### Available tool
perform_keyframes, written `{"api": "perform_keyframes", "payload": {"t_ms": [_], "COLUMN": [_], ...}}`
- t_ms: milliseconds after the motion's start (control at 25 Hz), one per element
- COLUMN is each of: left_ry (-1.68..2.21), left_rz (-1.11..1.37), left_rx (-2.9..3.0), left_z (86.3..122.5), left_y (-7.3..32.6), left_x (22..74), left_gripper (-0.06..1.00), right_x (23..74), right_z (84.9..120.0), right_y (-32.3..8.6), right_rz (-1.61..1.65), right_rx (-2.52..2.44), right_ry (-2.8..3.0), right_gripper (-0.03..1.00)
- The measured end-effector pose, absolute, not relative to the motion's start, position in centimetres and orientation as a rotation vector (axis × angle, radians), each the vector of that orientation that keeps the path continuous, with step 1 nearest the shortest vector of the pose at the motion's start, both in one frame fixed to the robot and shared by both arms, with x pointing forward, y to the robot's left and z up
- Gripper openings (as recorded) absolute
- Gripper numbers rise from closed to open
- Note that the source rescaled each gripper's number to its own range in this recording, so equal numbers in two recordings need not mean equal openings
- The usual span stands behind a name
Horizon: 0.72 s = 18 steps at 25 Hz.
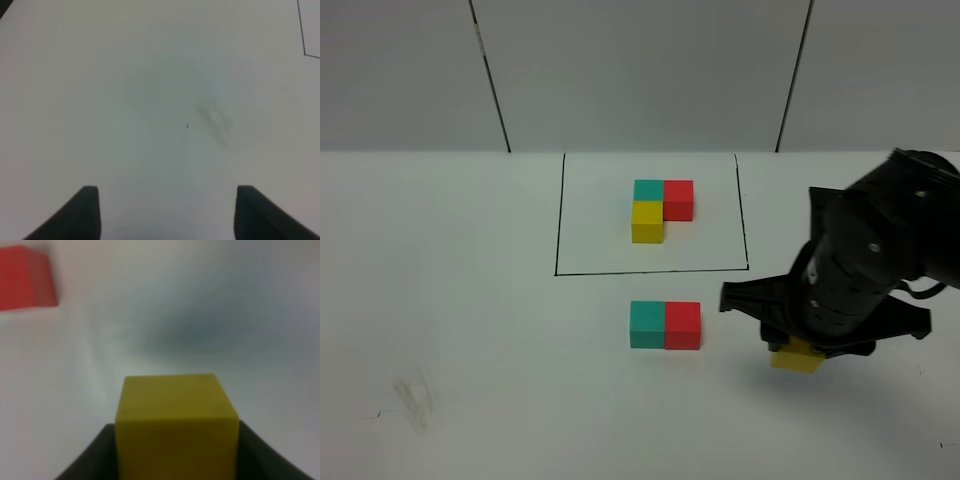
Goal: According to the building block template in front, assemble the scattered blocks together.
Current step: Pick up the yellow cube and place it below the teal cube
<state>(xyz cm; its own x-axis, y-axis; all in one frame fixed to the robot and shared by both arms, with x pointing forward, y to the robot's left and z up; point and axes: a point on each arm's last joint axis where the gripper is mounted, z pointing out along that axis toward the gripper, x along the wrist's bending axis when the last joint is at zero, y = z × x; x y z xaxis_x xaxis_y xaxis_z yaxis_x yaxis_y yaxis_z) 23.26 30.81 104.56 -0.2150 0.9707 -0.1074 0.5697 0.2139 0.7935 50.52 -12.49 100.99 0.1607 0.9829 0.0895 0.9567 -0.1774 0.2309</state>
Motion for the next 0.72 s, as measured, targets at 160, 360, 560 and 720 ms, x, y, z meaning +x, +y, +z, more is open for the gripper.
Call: {"api": "perform_keyframes", "payload": {"t_ms": [160, 360, 560, 720], "left_ry": [1.875, 1.875, 1.875, 1.875], "left_rz": [0.835, 0.835, 0.835, 0.835], "left_rx": [1.424, 1.424, 1.424, 1.424], "left_z": [104.6, 104.6, 104.6, 104.6], "left_y": [30.8, 30.8, 30.8, 30.8], "left_x": [23.3, 23.3, 23.3, 23.3], "left_gripper": [0.37, 0.37, 0.37, 0.37], "right_x": [51.6, 52.4, 51.8, 51.3], "right_z": [100.7, 99.9, 98.4, 97.2], "right_y": [-8.9, -5.9, -2.8, -1.3], "right_rz": [0.285, 0.282, 0.317, 0.354], "right_rx": [2.308, 2.304, 2.240, 2.191], "right_ry": [1.923, 1.946, 2.030, 2.078], "right_gripper": [0.24, 0.24, 0.24, 0.24]}}
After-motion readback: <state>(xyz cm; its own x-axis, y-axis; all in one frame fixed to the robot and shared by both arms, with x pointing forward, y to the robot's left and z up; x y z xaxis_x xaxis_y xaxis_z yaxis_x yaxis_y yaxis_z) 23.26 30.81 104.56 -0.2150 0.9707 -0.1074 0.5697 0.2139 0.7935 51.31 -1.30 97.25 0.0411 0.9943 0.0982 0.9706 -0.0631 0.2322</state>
